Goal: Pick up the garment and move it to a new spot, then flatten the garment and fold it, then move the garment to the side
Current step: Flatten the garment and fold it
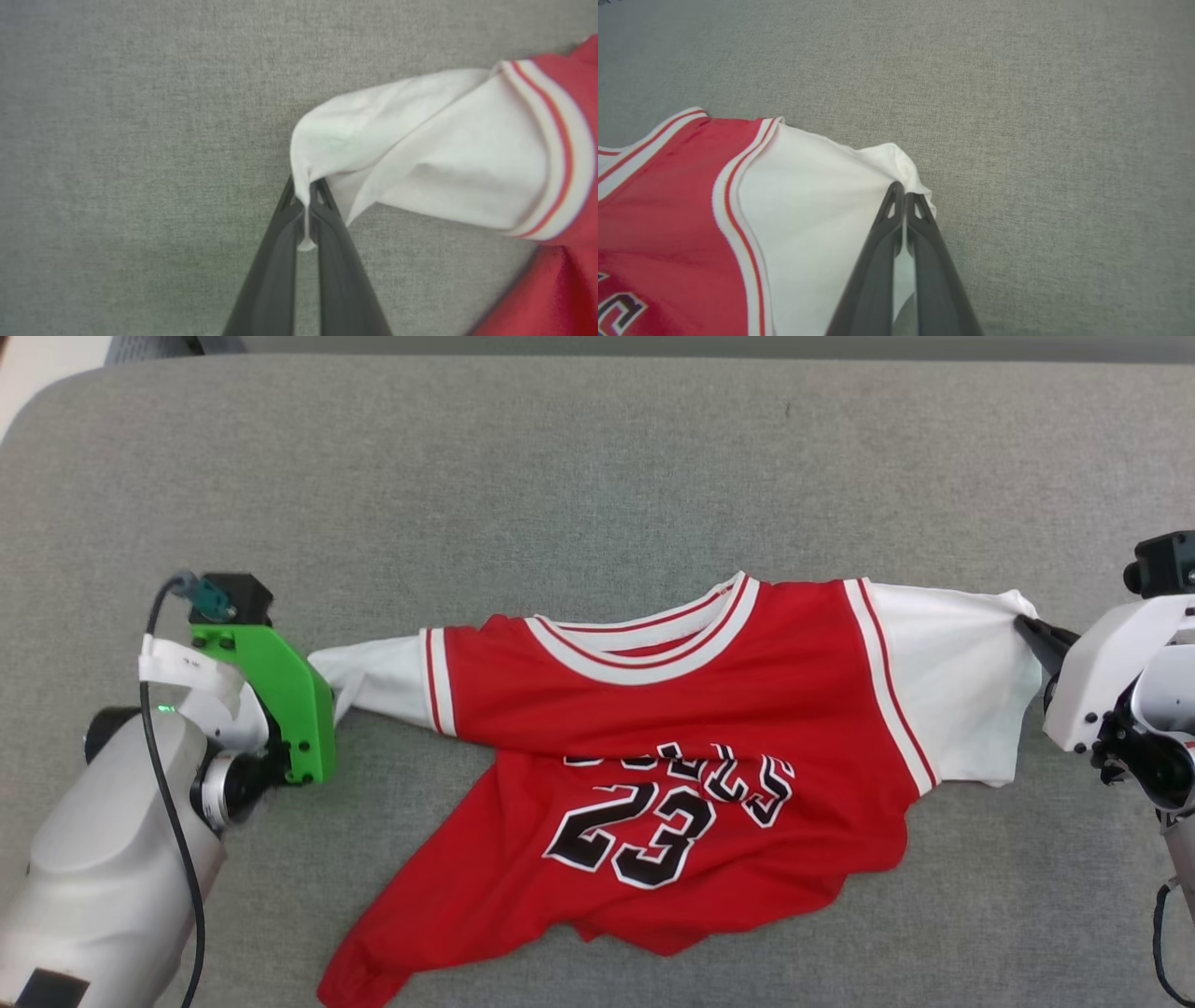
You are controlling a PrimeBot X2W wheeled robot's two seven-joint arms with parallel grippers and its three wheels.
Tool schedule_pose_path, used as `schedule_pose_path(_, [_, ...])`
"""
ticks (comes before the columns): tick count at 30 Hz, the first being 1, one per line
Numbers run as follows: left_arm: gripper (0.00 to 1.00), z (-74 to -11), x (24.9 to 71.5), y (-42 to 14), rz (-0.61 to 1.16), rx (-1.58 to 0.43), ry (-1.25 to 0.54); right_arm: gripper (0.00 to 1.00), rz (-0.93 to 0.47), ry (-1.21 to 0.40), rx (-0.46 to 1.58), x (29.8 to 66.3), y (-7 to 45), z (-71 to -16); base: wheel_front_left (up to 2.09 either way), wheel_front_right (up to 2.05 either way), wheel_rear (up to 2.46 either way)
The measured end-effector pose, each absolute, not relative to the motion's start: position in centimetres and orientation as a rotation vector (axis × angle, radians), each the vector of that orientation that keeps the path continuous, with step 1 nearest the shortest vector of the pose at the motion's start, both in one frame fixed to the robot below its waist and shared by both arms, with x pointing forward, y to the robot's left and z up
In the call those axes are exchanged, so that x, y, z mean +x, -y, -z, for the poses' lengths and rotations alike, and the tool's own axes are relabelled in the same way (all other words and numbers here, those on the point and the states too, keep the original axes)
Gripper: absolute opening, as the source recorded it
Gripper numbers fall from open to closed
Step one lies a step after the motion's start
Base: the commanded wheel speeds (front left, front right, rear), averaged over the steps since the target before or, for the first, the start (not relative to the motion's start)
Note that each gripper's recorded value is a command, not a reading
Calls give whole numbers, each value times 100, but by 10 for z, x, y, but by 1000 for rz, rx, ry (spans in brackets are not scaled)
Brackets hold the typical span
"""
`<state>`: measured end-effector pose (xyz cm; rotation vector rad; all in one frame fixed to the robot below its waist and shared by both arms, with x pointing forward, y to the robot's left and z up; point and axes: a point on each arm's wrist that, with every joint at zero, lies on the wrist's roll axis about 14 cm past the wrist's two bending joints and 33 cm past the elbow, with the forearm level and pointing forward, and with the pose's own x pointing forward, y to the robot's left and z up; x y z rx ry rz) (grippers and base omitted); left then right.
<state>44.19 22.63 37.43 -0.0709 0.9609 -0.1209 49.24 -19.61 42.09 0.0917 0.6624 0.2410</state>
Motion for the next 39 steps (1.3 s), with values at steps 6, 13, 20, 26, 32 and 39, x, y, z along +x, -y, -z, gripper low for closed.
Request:
schedule_pose_path(6, [0, -437, 486, -235, 70, -34, -724, 0, -224, -559, 69, 513, 197, -455, 0, 0, 0])
schedule_pose_path(13, [0, -517, 537, -239, 24, -11, -465, 0, -210, -394, 33, 553, 197, -522, 0, 0, 0])
schedule_pose_path(20, [0, -607, 589, -235, 0, 4, -191, 0, -182, -166, 21, 600, 201, -614, 0, 0, 0])
schedule_pose_path(26, [0, -673, 622, -236, -25, 49, 9, 0, -154, 27, 19, 632, 204, -692, 0, 0, 0])
schedule_pose_path(32, [0, -721, 647, -234, -33, 78, 179, 0, -126, 154, 3, 655, 211, -740, 0, 0, 0])
schedule_pose_path(39, [0, -724, 675, -234, -41, 48, 229, 0, -117, 196, -16, 680, 214, -746, 0, 0, 0])
